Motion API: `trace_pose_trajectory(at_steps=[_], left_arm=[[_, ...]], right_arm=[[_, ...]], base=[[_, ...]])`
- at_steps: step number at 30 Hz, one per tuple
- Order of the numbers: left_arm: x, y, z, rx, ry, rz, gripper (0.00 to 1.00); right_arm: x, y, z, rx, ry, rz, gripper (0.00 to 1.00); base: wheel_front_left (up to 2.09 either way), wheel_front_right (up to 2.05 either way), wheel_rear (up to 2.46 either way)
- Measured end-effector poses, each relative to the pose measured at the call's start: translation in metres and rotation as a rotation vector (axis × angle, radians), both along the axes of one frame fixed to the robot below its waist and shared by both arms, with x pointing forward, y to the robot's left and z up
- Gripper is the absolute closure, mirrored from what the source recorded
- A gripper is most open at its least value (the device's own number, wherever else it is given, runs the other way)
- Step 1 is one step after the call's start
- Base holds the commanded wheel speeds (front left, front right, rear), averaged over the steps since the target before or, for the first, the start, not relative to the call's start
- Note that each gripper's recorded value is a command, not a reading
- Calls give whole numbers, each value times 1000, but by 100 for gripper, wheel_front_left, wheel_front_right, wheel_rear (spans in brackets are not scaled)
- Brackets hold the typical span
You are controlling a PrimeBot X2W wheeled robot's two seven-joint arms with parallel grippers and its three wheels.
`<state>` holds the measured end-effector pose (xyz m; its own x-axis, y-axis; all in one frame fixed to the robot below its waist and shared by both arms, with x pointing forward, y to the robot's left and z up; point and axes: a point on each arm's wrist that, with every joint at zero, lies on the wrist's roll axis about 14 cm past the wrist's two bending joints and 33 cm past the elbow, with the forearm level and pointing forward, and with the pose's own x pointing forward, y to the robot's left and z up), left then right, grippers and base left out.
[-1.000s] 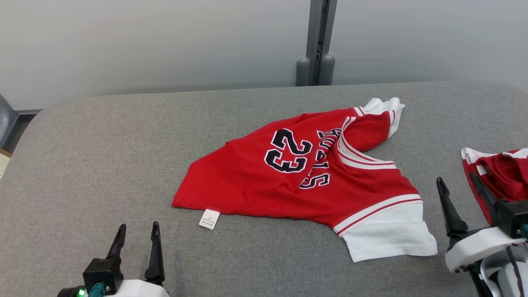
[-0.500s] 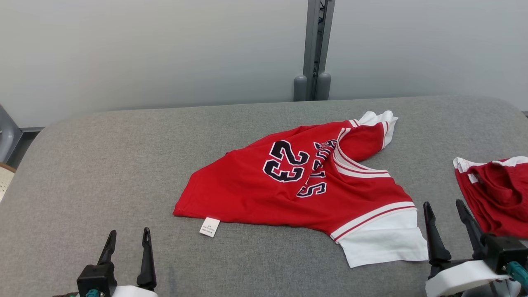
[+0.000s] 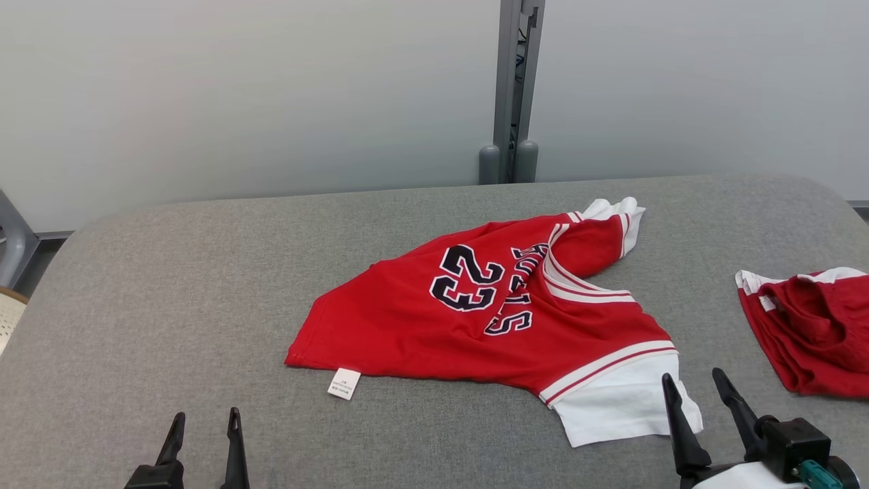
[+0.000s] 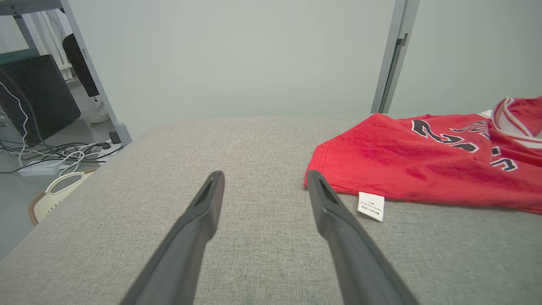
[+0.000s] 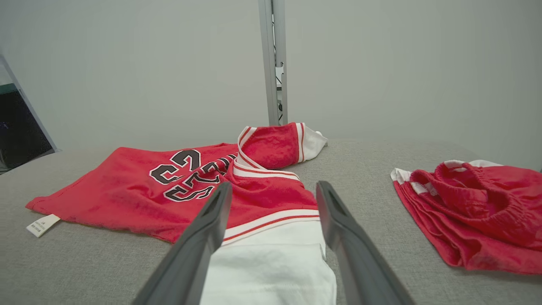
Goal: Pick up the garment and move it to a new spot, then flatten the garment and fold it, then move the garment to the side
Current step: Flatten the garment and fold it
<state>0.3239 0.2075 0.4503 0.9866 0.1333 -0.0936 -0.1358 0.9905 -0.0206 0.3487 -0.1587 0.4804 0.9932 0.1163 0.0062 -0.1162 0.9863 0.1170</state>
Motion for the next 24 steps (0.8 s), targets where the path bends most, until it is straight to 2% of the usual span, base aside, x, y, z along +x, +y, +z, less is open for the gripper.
trace_pose_trajectory(at_steps=[13,24], left_arm=[[2,-5,-7,-24,21,-12,0],[46,-25,-20,-69,61,-73,0]], right_arm=[[3,7,-14,7,47,20,0],[8,-18,-66,-4,211,-56,0]], base=[[0,0,0],[0,0,0]])
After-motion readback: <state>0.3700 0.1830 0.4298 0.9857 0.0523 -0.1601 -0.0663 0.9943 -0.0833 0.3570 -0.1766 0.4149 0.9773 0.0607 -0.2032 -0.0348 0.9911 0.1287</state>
